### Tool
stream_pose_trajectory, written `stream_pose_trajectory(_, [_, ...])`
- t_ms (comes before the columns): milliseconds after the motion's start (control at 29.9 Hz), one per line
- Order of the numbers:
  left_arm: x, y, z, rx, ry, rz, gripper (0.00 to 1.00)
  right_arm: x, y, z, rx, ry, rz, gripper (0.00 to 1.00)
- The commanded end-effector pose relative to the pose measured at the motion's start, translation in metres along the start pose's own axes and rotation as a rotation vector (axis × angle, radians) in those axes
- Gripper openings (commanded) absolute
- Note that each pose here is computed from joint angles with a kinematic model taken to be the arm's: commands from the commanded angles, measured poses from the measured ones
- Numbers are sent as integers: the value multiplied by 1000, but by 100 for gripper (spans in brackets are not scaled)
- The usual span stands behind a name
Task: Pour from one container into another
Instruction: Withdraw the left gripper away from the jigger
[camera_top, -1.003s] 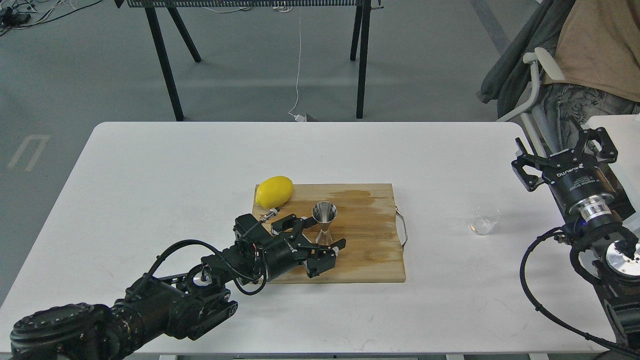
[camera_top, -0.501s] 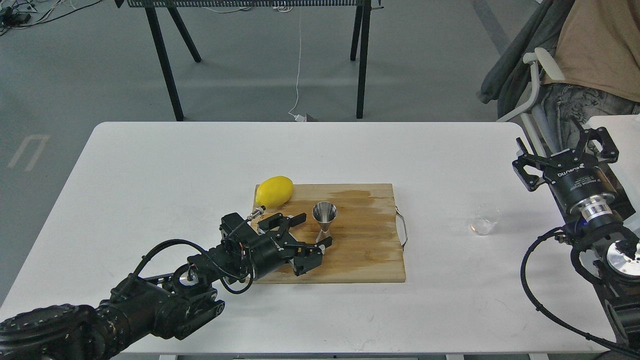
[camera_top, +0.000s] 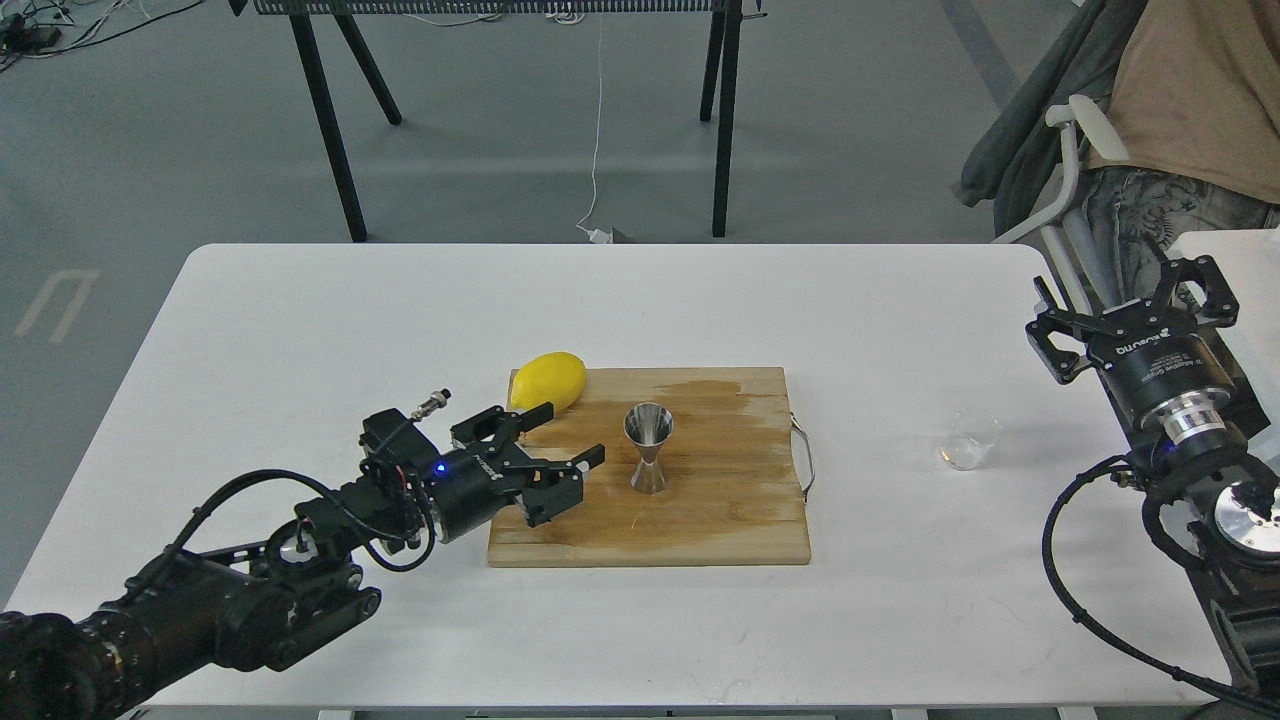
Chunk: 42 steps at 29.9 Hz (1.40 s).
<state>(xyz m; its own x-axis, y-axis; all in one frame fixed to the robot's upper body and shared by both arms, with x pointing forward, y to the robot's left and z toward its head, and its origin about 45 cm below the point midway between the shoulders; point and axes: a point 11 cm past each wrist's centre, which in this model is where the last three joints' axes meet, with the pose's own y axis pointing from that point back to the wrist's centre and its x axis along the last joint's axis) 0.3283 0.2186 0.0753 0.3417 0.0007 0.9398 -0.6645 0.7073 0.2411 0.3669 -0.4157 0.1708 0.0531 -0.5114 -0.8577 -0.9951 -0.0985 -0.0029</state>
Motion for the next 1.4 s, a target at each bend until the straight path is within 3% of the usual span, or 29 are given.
stream_pose_trajectory(0, [23, 26, -20, 54, 59, 54, 93, 0, 0, 2, -2, -5, -2, 99])
stream_pose_trajectory(301, [87, 69, -64, 245, 330, 297, 93, -1, -1, 1, 1, -5, -5, 99])
stream_pose_trajectory(501, [106, 87, -85, 215, 666, 122, 94, -7, -5, -1, 2, 1, -19, 99])
stream_pose_trajectory(669, [113, 106, -80, 91, 998, -74, 94, -9, -6, -1, -1, 1, -24, 99])
stream_pose_trajectory(869, [136, 124, -104, 111, 1140, 108, 97, -9, -7, 2, -9, 1, -26, 99])
stream_pose_trajectory(1137, [182, 146, -136, 28, 1416, 516, 97, -15, -9, 3, -8, -14, -45, 99])
stream_pose_trajectory(1371, [177, 147, -139, 30, 1451, 543, 97, -21, 9, -7, 15, -124, -69, 98])
